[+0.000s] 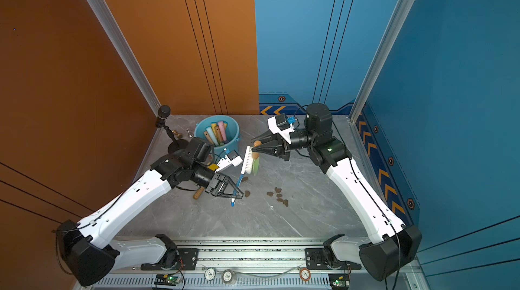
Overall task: Brush the soil off the hand trowel and place it into the bucket
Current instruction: Brush off the soil from the hand trowel.
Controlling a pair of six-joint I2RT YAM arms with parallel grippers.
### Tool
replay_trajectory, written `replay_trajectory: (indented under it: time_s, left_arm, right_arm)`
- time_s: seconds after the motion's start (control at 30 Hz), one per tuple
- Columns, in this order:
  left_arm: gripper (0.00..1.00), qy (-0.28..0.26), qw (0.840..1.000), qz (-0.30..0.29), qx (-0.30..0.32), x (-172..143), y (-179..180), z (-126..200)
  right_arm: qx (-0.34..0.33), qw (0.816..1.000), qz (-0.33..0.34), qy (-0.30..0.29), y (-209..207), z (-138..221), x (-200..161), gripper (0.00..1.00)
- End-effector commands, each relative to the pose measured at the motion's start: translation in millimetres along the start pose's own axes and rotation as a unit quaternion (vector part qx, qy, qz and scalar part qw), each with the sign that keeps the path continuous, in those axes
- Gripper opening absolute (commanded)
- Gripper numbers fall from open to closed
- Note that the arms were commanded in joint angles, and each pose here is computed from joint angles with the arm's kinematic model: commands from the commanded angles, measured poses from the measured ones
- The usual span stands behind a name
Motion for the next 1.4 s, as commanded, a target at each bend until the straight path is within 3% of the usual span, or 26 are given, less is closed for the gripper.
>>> replay_trajectory:
  time_s: [0.0,0.23,0.37,0.53,0.63,0.77,0.97,1.13,1.27,1.37]
  left_arm:
    - [0.0,0.033,0.999,0.011,0.002,-5.1,22.4,-16.6]
    - [0.0,0.033,0.999,0.03,0.032,-4.5,45.0,-28.4]
    - [0.0,-0.024,0.998,0.029,0.048,2.9,38.8,-8.4]
    - [0.0,-0.091,0.996,-0.014,0.007,11.0,3.0,21.1]
    - [0.0,-0.079,0.996,-0.043,-0.006,10.4,-18.9,17.9]
    - [0.0,-0.034,0.998,-0.054,-0.006,4.3,-26.1,-9.9]
    - [0.0,-0.016,0.999,0.019,0.019,7.4,23.3,-55.5]
    - [0.0,-0.044,0.997,0.058,0.012,11.6,55.7,-62.5]
    - [0.0,-0.102,0.987,0.111,0.062,11.3,79.9,-35.1]
    - [0.0,-0.181,0.957,0.161,0.157,2.8,98.4,15.1]
  right_arm:
    - [-0.006,0.999,0.051,-0.017,2.1,-3.4,26.9,0.02]
    - [-0.023,0.996,0.075,-0.035,-2.4,-8.2,45.1,0.01]
    - [-0.028,0.996,0.074,-0.035,-5.7,-9.0,47.3,0.01]
    - [-0.024,0.996,0.075,-0.039,-5.4,-12.6,48.1,0.01]
    - [-0.019,0.996,0.077,-0.043,-5.7,-17.6,49.3,0.01]
    - [-0.018,0.995,0.085,-0.048,-7.9,-24.2,53.3,0.01]
    - [-0.031,0.993,0.097,-0.054,-17.6,-28.3,60.9,0.0]
    - [-0.053,0.992,0.101,-0.052,-27.5,-30.1,63.0,0.0]
    - [-0.131,0.986,0.096,-0.039,-48.1,-35.6,55.8,0.01]
    - [-0.211,0.973,0.088,-0.034,-71.8,-43.0,44.8,0.01]
Point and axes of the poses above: each gripper's point midway between its finger pads, its own z axis back along the fingers, its own y axis along the line the jaws close on, x = y × z, the point moved 6 cm from there along z, back along the fingers, and after that the axes turned 12 degrees about z, right-handed, at the moved point
